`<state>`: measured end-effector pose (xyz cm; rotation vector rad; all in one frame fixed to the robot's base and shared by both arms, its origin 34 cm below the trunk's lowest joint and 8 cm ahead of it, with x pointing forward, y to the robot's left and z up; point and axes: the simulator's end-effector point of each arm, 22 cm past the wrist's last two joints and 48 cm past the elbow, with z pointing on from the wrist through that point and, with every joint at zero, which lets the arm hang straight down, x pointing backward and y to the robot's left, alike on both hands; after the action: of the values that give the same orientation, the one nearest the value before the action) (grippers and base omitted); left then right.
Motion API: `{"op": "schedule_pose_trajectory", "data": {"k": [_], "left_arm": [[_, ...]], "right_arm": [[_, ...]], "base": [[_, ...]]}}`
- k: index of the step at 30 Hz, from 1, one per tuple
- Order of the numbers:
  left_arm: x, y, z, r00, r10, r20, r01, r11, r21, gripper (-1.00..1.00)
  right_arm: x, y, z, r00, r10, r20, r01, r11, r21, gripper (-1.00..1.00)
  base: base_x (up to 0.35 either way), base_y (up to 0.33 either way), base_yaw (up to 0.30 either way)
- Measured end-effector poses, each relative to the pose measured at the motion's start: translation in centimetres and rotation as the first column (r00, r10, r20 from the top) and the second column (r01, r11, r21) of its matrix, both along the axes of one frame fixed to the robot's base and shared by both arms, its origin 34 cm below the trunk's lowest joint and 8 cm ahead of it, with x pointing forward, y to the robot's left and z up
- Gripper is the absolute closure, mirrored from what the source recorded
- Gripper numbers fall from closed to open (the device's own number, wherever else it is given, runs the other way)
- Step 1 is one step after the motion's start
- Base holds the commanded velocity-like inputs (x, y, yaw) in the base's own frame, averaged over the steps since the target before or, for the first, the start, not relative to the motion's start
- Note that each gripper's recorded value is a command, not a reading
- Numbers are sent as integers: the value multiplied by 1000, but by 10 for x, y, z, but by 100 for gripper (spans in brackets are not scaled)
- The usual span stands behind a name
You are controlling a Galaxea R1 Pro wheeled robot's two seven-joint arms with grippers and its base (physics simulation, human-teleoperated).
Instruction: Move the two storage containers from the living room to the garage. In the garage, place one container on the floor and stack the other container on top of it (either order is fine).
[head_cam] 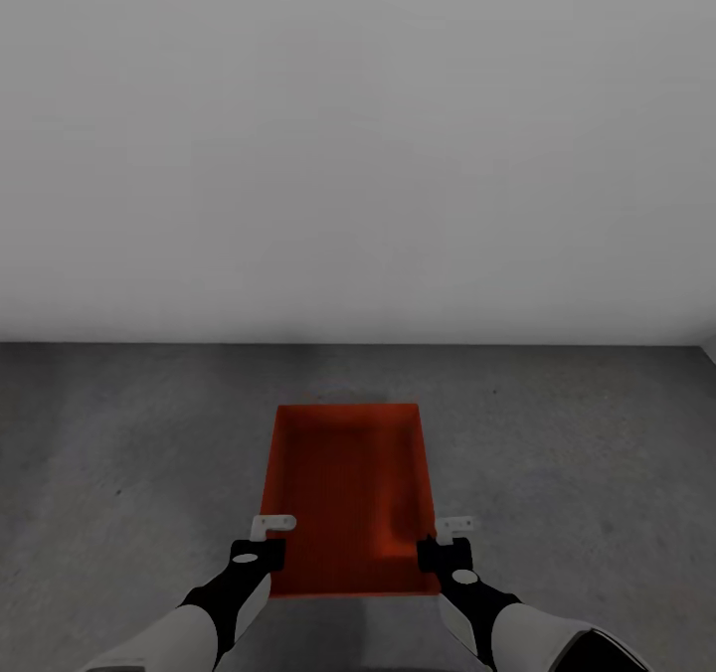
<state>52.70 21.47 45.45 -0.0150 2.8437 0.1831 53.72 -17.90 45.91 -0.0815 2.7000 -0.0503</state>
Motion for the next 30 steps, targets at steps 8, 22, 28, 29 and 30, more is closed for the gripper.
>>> {"op": "schedule_pose_trajectory", "data": {"k": [8, 22, 28, 29, 30], "left_arm": [[0, 0, -12, 1000, 0, 0, 0, 1000, 0, 100], [0, 0, -35, 1000, 0, 0, 0, 1000, 0, 100], [0, 0, -45, 1000, 0, 1, 0, 1000, 0, 100], [0, 0, -47, 1000, 0, 2, 0, 1000, 0, 100], [0, 0, -48, 1000, 0, 1, 0, 1000, 0, 100]], "right_arm": [[0, 0, -12, 1000, 0, 0, 0, 1000, 0, 100], [0, 0, -35, 1000, 0, 0, 0, 1000, -1, 100], [0, 0, -45, 1000, 0, 1, 0, 1000, 0, 100], [0, 0, -47, 1000, 0, 2, 0, 1000, 0, 100], [0, 0, -48, 1000, 0, 2, 0, 1000, 0, 100]], "base": [[0, 0, 0], [0, 0, 0], [0, 0, 0], [0, 0, 0], [0, 0, 0]]}}
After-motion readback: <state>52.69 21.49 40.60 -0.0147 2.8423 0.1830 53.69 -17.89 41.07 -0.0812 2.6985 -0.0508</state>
